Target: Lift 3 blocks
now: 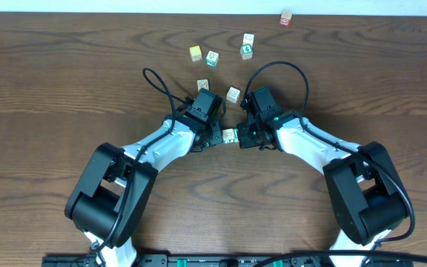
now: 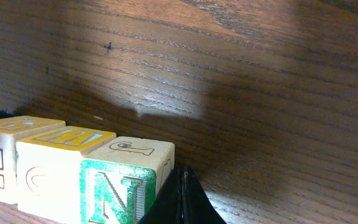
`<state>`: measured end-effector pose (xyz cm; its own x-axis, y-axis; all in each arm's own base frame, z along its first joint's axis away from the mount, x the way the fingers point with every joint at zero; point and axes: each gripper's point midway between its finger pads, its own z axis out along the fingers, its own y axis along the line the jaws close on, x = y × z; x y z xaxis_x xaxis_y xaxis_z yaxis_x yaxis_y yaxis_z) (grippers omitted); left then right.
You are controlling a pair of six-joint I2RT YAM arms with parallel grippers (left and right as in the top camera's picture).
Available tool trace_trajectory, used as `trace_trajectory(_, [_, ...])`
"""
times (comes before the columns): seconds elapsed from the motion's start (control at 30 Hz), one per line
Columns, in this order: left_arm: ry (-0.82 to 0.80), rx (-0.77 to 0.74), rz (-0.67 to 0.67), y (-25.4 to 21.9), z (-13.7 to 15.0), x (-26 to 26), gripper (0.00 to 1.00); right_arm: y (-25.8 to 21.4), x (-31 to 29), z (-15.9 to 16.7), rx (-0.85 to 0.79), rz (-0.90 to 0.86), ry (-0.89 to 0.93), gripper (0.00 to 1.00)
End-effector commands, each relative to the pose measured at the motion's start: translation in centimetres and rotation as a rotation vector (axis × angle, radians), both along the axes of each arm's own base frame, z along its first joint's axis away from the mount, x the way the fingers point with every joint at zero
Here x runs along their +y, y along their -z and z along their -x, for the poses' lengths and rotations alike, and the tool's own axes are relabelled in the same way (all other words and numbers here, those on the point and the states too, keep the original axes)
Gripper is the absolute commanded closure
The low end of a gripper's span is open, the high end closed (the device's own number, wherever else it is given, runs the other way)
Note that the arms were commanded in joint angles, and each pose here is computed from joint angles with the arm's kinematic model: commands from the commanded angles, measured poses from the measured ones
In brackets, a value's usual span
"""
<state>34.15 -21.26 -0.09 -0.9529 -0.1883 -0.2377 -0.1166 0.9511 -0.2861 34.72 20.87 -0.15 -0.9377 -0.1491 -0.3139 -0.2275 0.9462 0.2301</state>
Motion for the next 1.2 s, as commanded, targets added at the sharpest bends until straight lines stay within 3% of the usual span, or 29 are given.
trace_trajectory(0.0, [0.080, 0.102, 0.108, 1.1, 2.5, -3.2, 0.93, 1.2, 3.3, 2.9, 0.137, -0.139, -0.075, 0.99])
trace_trajectory(0.4, [0.224, 0.081, 0.137, 0.3, 3.4, -4.5, 0.93, 0.8, 3.6, 3.0, 0.139, -0.156, -0.083, 0.99])
trace_trajectory(1.17, [0.156, 0.045, 0.162, -1.8, 2.5, -5.1, 0.93, -0.4, 5.8, 4.3, 0.073, -0.099, -0.135, 0.99])
